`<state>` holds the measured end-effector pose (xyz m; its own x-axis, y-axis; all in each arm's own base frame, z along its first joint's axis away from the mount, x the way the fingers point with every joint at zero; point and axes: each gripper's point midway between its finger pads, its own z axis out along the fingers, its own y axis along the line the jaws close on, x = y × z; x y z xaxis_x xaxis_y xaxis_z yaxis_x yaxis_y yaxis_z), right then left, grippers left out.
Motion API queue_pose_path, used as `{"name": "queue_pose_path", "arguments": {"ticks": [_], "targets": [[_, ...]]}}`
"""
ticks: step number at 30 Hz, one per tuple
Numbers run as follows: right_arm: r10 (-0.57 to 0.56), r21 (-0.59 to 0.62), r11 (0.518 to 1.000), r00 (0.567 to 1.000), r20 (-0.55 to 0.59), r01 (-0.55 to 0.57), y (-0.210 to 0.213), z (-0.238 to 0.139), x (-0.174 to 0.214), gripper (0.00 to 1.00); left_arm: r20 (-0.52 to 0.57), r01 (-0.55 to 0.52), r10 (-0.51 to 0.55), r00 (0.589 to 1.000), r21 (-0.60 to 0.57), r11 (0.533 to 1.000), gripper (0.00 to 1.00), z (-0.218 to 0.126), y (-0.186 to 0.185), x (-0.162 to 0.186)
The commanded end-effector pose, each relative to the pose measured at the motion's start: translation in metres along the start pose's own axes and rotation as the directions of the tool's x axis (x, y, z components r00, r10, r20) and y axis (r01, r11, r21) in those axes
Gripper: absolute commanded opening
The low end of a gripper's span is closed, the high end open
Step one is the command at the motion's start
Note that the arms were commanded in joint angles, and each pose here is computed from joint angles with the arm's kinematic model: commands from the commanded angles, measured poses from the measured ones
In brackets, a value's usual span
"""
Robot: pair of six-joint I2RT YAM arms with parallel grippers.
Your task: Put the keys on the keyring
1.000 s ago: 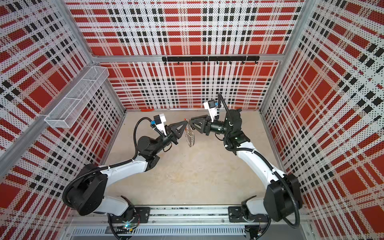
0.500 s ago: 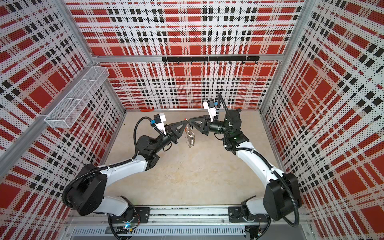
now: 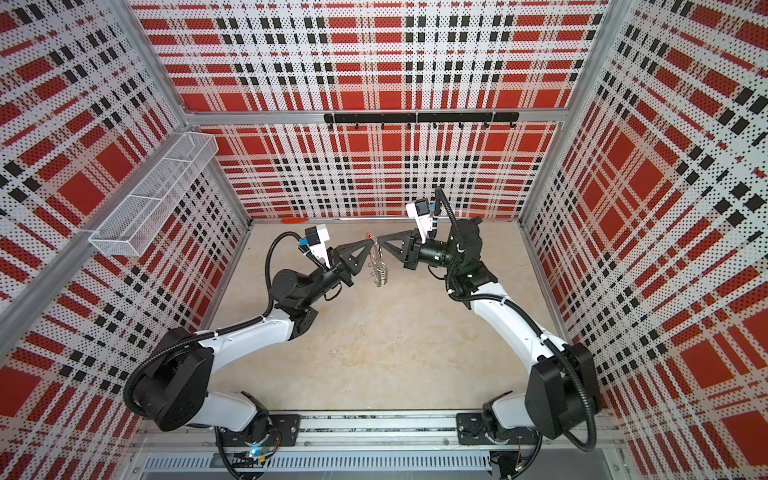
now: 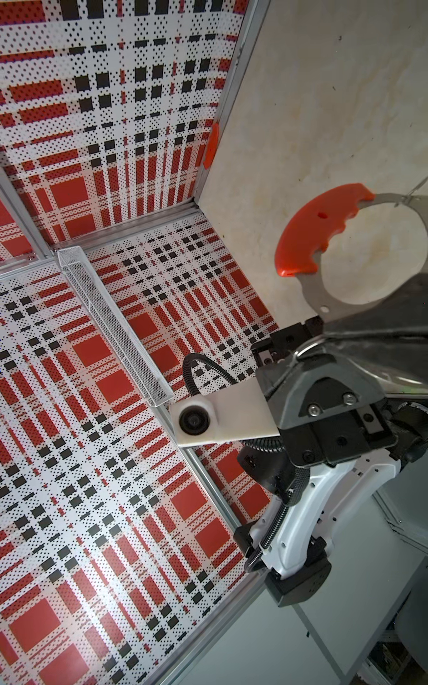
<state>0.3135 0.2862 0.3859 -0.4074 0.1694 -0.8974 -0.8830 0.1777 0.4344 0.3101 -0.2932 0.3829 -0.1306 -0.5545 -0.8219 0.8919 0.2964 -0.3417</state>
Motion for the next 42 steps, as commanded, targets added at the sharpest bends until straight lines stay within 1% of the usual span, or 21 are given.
{"name": "queue_pose_path", "arguments": {"ticks": [1,2,4,6,7,8,11,13,18,22,23,26,31,36,42], "targets": [[-0.041,-0.055,0.998,0.999,-0.016,0.040,0.015,0.005,-0.001,0.00,0.046,-0.026,0.024,0.999,0.055,0.998,0.00,0.007,-0.015,-0.022],[-0.040,-0.055,0.998,0.999,-0.015,0.039,0.015,0.005,-0.001,0.00,0.044,-0.027,0.024,0.999,0.059,0.998,0.00,0.007,-0.015,-0.022],[-0.044,-0.055,0.998,0.999,-0.012,0.044,0.016,0.004,-0.003,0.05,0.042,-0.027,0.024,0.999,0.061,0.998,0.00,0.007,-0.015,-0.022],[-0.051,-0.037,0.998,0.999,-0.002,0.051,0.016,0.002,-0.006,0.07,0.041,-0.026,0.024,0.999,0.066,0.997,0.00,0.006,-0.016,-0.023],[-0.052,-0.003,0.999,0.999,0.003,0.052,0.012,0.001,-0.007,0.15,0.039,-0.025,0.022,0.999,0.067,0.997,0.00,0.006,-0.016,-0.023],[-0.057,0.032,0.998,0.998,0.004,0.056,0.008,-0.001,-0.009,0.24,0.038,-0.025,0.022,0.999,0.069,0.997,0.00,0.006,-0.016,-0.023],[-0.077,0.102,0.992,0.997,0.018,0.075,-0.001,-0.009,-0.017,0.32,0.034,-0.024,0.021,0.999,0.078,0.997,0.00,0.005,-0.018,-0.024],[-0.089,0.096,0.992,0.996,0.029,0.086,0.003,-0.012,-0.022,0.34,0.032,-0.025,0.022,0.999,0.081,0.996,0.00,0.004,-0.019,-0.025],[-0.109,0.015,0.994,0.994,0.025,0.109,0.019,-0.011,-0.024,0.34,0.022,-0.022,0.020,1.000,0.089,0.996,0.00,0.004,-0.020,-0.023],[-0.100,-0.029,0.995,0.995,0.007,0.100,0.019,-0.007,-0.019,0.34,0.021,-0.019,0.017,1.000,0.092,0.996,0.00,0.005,-0.020,-0.024],[-0.077,-0.039,0.996,0.997,0.003,0.077,0.019,-0.006,-0.018,0.34,0.021,-0.018,0.016,1.000,0.094,0.995,0.00,0.005,-0.021,-0.025],[-0.063,-0.052,0.997,0.998,-0.007,0.062,0.017,-0.004,-0.014,0.33,0.021,-0.017,0.015,1.000,0.095,0.995,0.00,0.005,-0.022,-0.025],[-0.049,-0.075,0.996,0.999,-0.014,0.047,0.017,-0.002,-0.010,0.28,0.021,-0.017,0.015,1.000,0.095,0.995,0.00,0.004,-0.022,-0.025],[-0.047,-0.077,0.996,0.999,-0.016,0.045,0.018,-0.004,-0.007,0.19,0.024,-0.018,0.016,1.000,0.097,0.995,0.00,0.005,-0.023,-0.026],[-0.052,-0.074,0.996,0.999,-0.010,0.051,0.019,-0.005,-0.008,0.16,0.026,-0.016,0.014,1.000,0.098,0.995,0.00,0.007,-0.022,-0.027]]}}
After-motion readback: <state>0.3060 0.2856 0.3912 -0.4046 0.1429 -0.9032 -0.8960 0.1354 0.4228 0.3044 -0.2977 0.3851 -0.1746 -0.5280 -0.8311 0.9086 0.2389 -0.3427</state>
